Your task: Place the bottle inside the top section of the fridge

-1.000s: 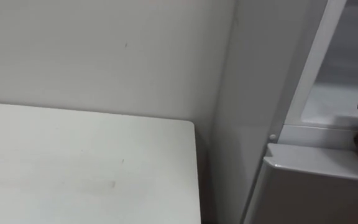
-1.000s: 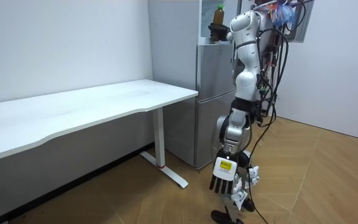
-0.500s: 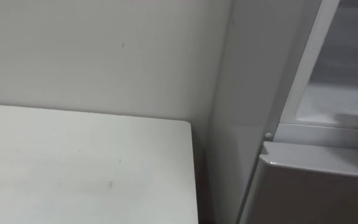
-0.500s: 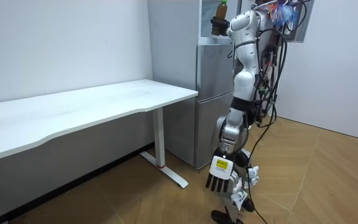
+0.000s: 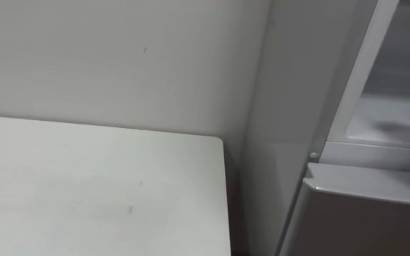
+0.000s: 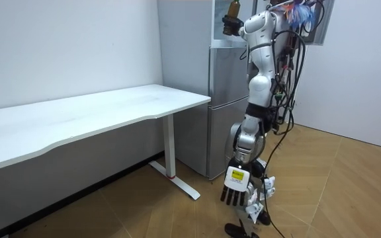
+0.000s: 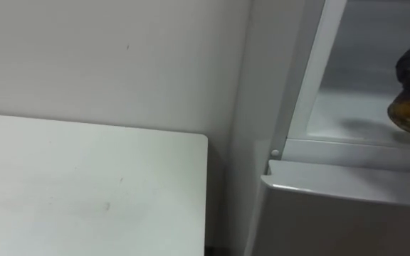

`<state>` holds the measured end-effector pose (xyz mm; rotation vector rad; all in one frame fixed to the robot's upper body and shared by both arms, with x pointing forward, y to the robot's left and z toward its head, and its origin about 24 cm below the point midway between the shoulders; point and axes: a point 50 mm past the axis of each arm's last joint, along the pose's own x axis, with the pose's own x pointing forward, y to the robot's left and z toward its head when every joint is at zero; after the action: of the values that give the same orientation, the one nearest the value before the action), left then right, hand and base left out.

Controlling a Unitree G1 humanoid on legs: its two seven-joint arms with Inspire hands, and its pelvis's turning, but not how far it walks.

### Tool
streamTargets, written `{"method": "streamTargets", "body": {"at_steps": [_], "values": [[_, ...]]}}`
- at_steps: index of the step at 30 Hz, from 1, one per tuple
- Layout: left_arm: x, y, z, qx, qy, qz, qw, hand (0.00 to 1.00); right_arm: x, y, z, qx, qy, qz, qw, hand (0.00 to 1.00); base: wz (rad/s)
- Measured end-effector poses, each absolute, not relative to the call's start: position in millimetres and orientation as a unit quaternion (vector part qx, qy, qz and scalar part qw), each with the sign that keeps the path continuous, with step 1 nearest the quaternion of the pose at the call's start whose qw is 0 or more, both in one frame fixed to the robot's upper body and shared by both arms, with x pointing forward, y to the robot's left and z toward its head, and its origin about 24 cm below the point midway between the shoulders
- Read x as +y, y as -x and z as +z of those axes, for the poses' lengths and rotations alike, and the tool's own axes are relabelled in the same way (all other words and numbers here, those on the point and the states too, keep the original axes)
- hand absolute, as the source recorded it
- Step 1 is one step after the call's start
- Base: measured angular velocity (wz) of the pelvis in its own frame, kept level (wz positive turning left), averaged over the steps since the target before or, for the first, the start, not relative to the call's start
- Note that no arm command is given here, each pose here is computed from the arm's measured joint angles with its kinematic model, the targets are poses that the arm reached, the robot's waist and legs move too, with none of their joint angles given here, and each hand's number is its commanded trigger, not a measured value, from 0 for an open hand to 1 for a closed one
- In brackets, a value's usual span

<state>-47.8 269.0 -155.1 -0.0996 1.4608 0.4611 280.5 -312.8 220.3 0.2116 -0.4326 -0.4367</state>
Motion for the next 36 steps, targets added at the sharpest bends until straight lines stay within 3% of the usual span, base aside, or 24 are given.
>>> {"method": "streamTargets", "body": {"at_steps": [16, 22, 36], "values": [[271, 39, -155, 0.664, 0.045, 0.200, 0.719, 0.00, -314, -313, 203, -0.158, -0.170, -0.130, 0.964, 1.00, 0.01], [275, 38, -153, 0.672, 0.038, 0.209, 0.710, 0.00, -335, -322, 199, -0.119, -0.125, -0.156, 0.973, 1.00, 0.06], [274, 58, -151, 0.689, 0.050, 0.225, 0.687, 0.00, -351, -328, 174, -0.065, -0.017, -0.205, 0.977, 1.00, 0.07]]}}
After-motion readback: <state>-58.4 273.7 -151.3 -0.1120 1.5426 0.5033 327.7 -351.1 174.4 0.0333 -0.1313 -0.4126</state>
